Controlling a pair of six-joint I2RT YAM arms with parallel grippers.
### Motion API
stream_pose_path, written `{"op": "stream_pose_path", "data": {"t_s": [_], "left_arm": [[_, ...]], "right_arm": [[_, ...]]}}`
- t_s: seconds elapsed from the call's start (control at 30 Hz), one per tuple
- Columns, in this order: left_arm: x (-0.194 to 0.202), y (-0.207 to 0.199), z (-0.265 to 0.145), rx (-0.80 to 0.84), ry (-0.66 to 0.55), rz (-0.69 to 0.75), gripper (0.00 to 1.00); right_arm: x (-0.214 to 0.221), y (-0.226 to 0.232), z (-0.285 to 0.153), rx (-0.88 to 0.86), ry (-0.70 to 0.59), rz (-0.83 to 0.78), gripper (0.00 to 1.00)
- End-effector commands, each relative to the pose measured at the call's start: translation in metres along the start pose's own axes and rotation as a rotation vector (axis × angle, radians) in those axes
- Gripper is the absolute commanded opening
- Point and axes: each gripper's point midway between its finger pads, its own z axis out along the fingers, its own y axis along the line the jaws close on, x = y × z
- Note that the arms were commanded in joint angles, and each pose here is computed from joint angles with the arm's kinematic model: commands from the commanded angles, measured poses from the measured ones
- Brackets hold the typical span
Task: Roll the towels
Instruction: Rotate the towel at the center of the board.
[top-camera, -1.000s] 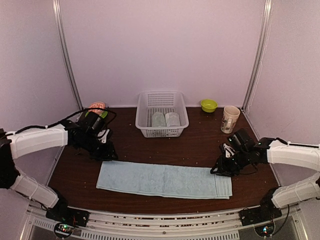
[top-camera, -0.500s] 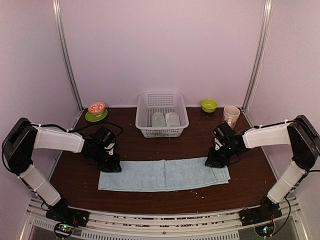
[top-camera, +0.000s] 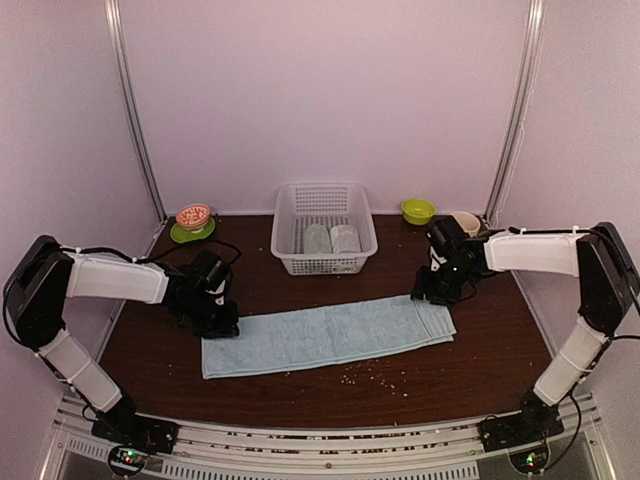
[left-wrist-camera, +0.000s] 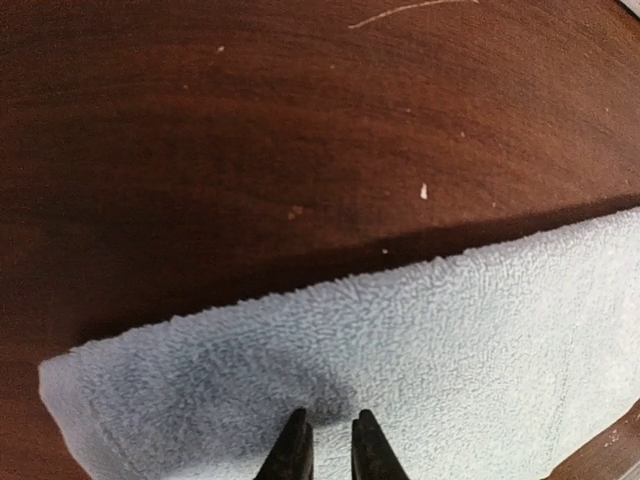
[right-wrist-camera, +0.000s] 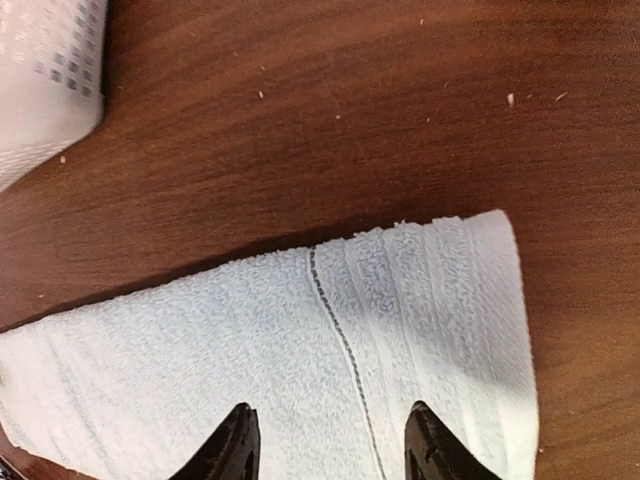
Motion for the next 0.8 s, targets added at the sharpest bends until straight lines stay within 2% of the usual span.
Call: {"op": "stream_pose_path", "data": {"t_s": [0.0, 0.13, 0.43, 0.6, 0.67, 0.77], "left_arm": [[-0.009, 0.010, -0.002, -0.083, -0.014, 0.041, 0.12], [0.000, 0.016, 0.007, -0.097, 0.016, 0.037, 0.12], [0.010, 0.029, 0.007, -0.132, 0.022, 0.038, 0.11], [0.005, 0.025, -0.004, -0.121, 0.004, 0.053, 0.13], [-0.001, 0.018, -0.012, -0.102, -0.011, 0.067, 0.17], [-0.012, 0.006, -0.028, -0.067, -0.041, 0.088, 0.35]], "right_arm": [[0.002, -0.015, -0.014, 0.038, -0.044, -0.036, 0.45], [0.032, -0.031, 0.012, 0.056, 0.039, -0.011, 0.39], [0.067, -0.063, 0.026, 0.072, 0.080, 0.074, 0.37], [0.053, -0.056, -0.004, 0.031, 0.006, 0.064, 0.48], [0.046, -0.058, -0.019, 0.033, -0.041, 0.069, 0.54], [0.044, -0.062, -0.033, 0.036, -0.074, 0.088, 0.62]]}}
